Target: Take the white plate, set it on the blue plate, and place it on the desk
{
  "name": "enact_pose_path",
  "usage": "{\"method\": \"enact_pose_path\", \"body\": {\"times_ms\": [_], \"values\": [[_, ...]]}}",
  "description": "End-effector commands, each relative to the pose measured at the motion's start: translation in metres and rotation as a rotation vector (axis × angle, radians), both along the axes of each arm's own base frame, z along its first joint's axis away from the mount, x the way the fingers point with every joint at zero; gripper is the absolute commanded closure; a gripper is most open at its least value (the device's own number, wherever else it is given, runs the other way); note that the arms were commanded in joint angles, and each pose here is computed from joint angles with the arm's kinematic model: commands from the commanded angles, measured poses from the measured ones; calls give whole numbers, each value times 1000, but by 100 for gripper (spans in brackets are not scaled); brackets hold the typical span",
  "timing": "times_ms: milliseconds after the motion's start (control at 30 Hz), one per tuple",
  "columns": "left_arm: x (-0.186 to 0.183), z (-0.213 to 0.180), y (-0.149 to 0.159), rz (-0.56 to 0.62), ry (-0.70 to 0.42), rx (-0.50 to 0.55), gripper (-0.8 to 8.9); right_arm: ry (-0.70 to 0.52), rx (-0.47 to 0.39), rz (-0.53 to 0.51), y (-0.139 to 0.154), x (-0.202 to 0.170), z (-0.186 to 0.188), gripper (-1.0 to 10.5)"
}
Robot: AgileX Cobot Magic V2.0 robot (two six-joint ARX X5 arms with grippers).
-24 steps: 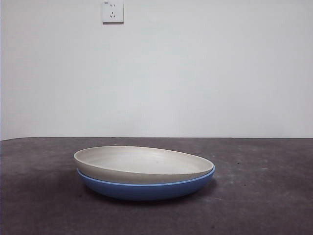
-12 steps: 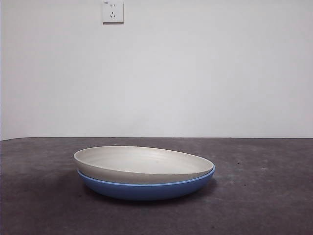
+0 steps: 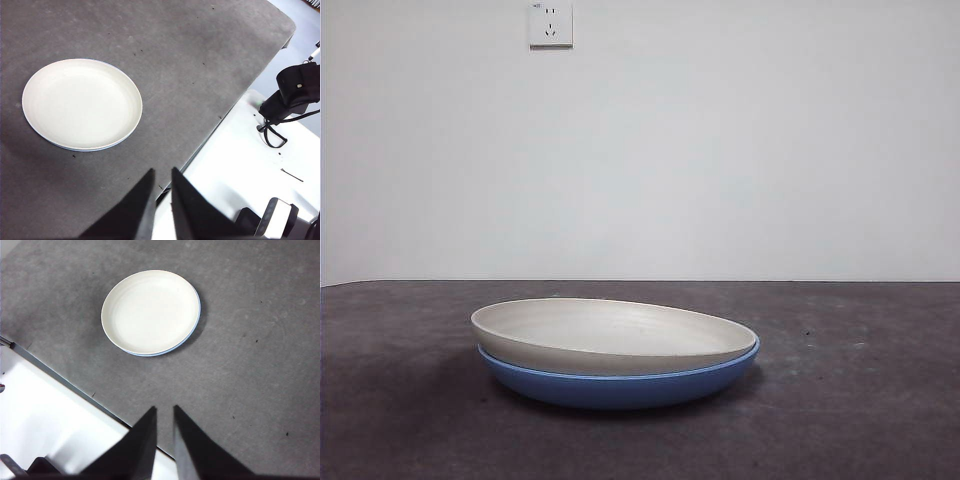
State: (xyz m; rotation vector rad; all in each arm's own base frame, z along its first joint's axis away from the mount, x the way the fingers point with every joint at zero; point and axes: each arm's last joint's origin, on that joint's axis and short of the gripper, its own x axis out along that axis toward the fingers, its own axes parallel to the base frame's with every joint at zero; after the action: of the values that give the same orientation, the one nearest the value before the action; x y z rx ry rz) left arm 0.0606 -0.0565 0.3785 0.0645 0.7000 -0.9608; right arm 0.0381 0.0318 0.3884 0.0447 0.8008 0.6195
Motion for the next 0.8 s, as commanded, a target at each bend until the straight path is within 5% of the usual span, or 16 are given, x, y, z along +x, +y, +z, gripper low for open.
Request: {"method": "enact_pose_path", "body": {"times_ms": [33,400,567,800], "values": [[0,3,-1,-4,-13,-9,784,-11,19,-3,0,-1,5,916],[1,1,-1,-7,-7,-4,784,-12,17,-1,0,-1,5,916],[10,-10,2,86,5,8,788,-12,17,-1,0,-1,5,916],[31,-67,14,256,-290,-59,789,-12,17,-1,0,-1,5,916]]}}
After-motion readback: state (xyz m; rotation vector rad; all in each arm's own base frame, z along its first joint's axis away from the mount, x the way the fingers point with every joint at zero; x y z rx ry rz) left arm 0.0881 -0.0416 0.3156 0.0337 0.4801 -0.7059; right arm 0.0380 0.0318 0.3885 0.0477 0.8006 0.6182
